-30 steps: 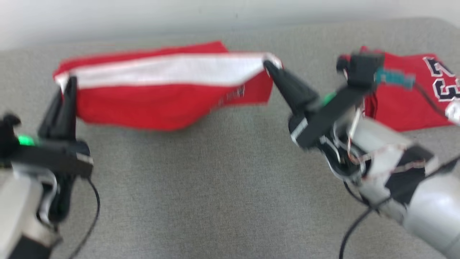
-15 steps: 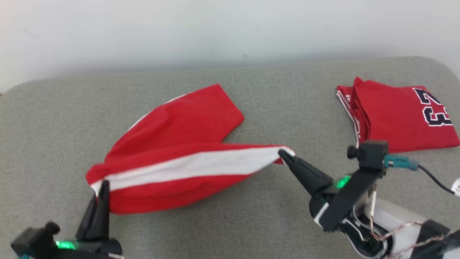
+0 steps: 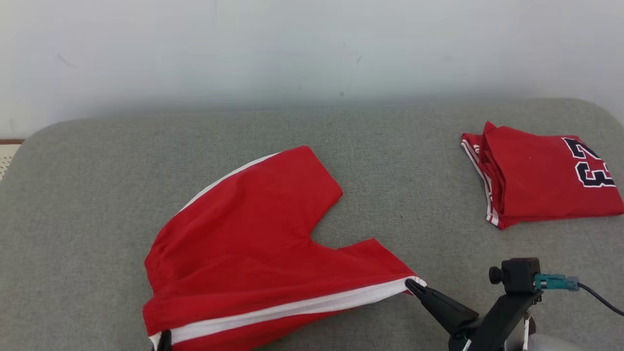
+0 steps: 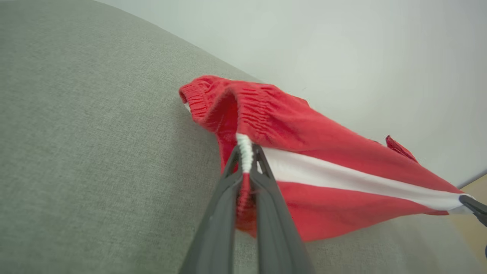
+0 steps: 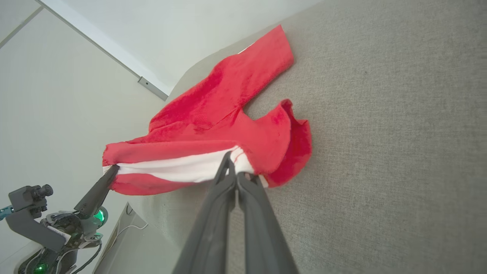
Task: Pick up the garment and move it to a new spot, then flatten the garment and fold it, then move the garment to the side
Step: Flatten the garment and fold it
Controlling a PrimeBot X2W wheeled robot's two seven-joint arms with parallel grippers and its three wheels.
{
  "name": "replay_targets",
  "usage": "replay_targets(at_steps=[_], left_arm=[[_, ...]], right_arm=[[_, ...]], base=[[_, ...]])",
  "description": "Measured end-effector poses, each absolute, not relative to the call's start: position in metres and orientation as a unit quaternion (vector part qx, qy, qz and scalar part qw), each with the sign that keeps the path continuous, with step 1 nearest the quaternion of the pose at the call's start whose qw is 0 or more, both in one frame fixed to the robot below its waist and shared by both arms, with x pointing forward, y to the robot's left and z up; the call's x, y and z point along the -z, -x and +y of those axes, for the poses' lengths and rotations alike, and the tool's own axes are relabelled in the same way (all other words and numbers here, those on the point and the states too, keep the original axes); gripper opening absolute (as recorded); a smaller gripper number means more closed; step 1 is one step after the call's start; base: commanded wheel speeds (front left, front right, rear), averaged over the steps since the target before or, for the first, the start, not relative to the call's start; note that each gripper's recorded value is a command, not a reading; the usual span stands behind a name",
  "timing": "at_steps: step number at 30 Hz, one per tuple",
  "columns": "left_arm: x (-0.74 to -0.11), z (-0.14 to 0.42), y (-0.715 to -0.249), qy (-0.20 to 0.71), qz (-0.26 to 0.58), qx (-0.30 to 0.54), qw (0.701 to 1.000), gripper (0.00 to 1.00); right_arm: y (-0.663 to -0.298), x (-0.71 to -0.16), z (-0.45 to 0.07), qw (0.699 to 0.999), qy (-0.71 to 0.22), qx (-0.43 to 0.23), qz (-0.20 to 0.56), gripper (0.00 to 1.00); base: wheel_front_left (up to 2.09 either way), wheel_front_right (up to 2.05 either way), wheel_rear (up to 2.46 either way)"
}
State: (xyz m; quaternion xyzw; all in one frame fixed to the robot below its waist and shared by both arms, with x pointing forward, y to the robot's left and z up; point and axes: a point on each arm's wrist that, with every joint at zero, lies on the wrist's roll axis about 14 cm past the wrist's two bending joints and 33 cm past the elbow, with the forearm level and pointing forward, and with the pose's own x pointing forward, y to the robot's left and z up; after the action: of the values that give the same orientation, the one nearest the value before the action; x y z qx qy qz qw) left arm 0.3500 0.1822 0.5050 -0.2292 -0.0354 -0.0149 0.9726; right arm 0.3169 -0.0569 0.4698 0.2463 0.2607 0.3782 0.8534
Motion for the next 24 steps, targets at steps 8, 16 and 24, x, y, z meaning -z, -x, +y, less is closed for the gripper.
replay_targets(at_steps=[8, 16, 24], left_arm=[[-0.498, 0.181, -0.344, 0.228, -0.031, 0.008, 0.973, 0.00], [-0.529, 0.194, -0.358, 0.209, -0.084, 0.001, 0.974, 0.00], [-0.554, 0.200, -0.390, 0.192, -0.122, 0.006, 0.974, 0.00]], right_arm=[[-0.326, -0.470, -0.052, 0.861, -0.231, -0.383, 0.240, 0.00], [-0.366, -0.508, -0.036, 0.875, -0.209, -0.407, 0.157, 0.00], [-0.423, -0.538, -0.013, 0.884, -0.161, -0.423, 0.119, 0.00]], base=[[0.00, 0.00, 0.00], [0.00, 0.00, 0.00], [0.00, 0.00, 0.00]])
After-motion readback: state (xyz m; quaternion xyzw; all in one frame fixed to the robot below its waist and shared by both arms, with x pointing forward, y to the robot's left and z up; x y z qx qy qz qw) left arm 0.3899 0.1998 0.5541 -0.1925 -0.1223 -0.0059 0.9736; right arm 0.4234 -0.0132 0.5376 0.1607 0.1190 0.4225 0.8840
